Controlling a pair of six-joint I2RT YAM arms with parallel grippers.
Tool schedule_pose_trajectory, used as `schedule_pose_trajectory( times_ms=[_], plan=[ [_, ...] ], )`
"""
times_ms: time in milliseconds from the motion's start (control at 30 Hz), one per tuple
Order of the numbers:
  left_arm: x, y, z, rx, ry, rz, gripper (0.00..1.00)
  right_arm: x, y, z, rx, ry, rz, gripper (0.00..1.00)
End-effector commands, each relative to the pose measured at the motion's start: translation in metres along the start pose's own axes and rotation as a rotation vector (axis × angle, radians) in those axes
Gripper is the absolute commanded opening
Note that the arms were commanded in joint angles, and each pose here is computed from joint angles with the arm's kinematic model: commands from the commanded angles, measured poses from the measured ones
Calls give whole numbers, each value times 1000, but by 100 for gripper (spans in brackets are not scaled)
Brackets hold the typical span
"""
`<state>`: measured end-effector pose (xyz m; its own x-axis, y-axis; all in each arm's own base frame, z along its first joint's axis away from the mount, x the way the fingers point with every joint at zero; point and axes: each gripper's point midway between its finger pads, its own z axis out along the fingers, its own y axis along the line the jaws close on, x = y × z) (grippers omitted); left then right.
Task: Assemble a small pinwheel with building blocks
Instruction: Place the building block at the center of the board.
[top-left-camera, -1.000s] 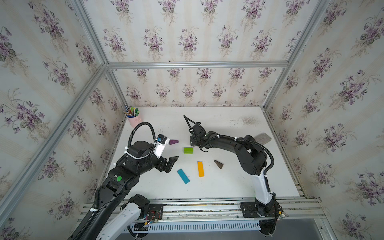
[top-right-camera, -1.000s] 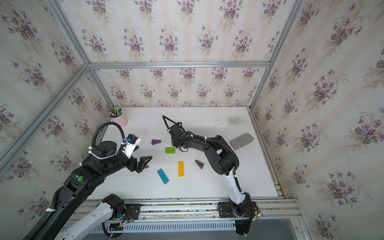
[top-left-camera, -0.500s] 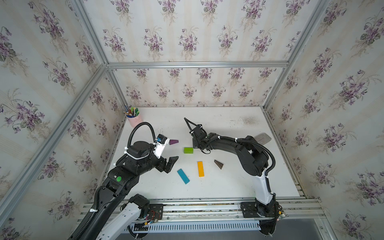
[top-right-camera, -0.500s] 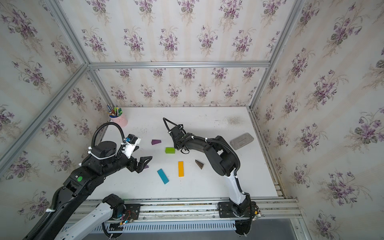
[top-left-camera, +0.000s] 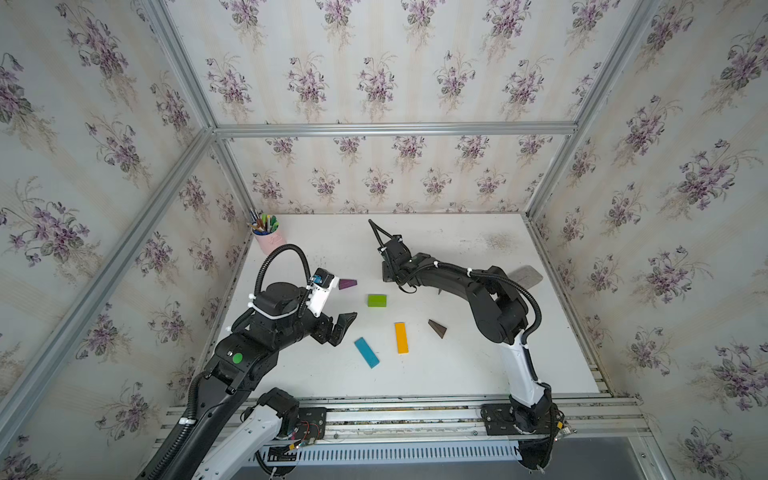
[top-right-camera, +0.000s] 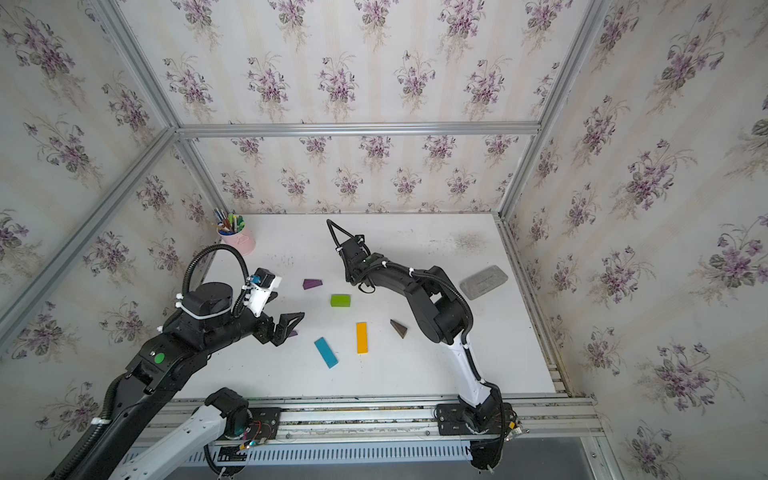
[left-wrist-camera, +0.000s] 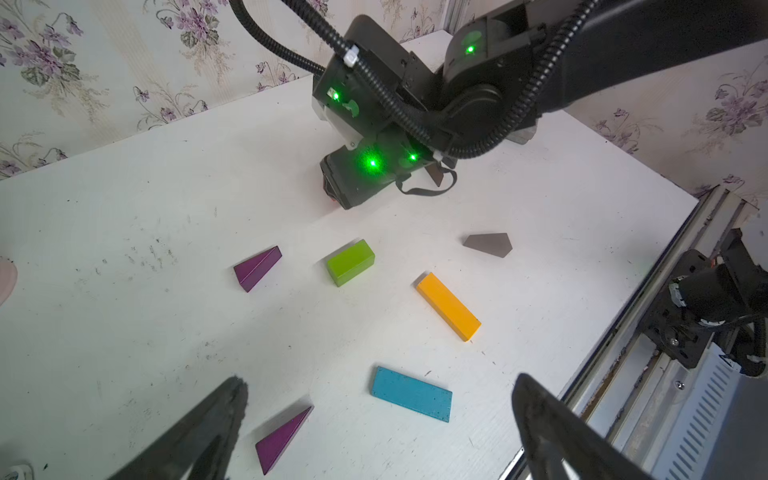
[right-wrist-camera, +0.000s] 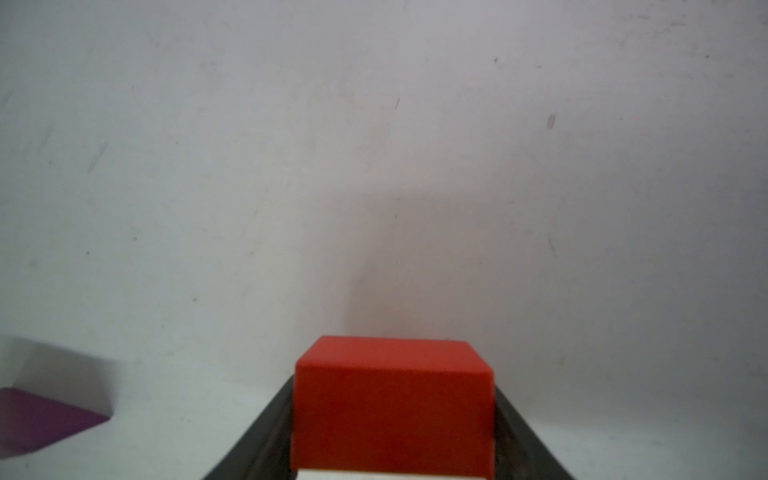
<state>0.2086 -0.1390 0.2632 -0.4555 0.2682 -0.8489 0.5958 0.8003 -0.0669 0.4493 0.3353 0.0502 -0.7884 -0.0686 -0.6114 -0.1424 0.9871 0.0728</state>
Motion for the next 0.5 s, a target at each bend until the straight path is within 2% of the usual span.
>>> schedule_pose_trajectory(
  times_ms=[0,167,467],
  plan=[
    [-3,4,2,-21,-11,0,100,-5,1,11,2,29,-9,55],
    [-1,12,3,-65,-1,-3,100,-11,5,30,-1,68,-19,55],
    [2,17,6,-91,16,-10,100,-2,-7,36,60,82,-48,54]
  ],
)
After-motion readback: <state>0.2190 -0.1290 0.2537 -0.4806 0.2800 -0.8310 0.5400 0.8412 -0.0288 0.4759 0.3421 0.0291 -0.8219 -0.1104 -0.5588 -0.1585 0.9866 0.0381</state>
